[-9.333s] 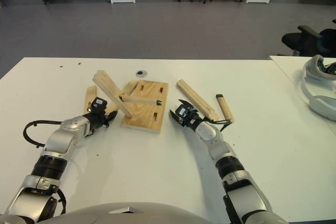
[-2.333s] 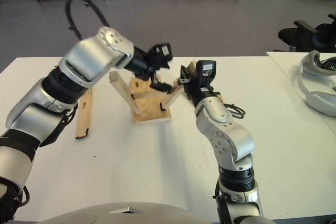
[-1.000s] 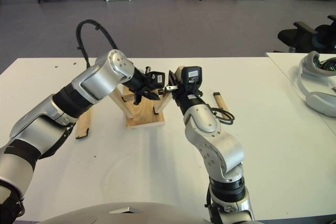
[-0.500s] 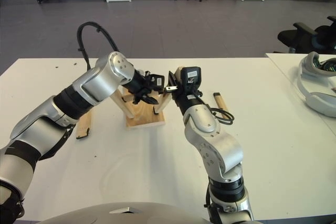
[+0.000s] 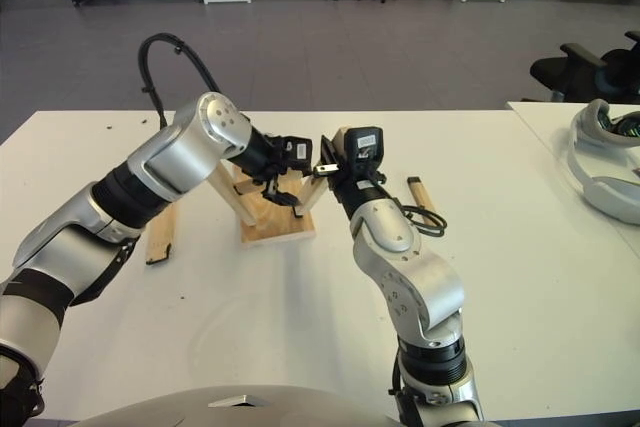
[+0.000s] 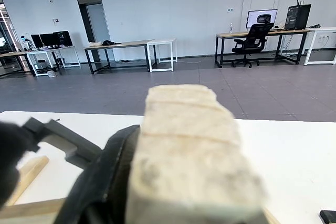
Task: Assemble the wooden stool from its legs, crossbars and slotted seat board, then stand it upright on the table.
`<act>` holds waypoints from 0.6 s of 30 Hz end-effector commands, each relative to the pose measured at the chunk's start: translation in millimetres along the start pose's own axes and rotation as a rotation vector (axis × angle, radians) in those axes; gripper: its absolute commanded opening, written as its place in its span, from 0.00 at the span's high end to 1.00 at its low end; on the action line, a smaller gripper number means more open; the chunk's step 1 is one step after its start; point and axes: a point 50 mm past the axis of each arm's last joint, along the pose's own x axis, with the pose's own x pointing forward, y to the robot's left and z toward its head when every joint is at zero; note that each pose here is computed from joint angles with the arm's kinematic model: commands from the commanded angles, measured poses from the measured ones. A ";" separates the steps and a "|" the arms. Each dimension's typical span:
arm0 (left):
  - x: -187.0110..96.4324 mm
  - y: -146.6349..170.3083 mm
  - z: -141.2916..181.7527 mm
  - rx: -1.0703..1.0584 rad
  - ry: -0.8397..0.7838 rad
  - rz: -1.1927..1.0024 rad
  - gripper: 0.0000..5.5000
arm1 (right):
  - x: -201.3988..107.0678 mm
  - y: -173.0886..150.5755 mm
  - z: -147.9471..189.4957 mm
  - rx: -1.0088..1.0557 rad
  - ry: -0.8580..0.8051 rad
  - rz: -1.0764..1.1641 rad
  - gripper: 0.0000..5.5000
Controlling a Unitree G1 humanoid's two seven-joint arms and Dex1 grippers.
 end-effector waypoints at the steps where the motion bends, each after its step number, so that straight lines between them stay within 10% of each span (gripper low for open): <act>1: -31.8 13.4 14.0 0.032 -0.041 0.074 0.27 | -5.3 -24.4 -56.1 -0.071 0.341 -0.127 0.78; 9: -81.6 18.5 43.8 0.005 -0.234 0.197 0.27 | -2.6 -26.2 -49.5 -0.079 0.314 -0.127 0.78; 18: -152.6 29.5 -7.1 -0.189 -0.356 0.774 0.27 | 3.3 -34.2 -46.7 -0.119 0.334 -0.072 0.78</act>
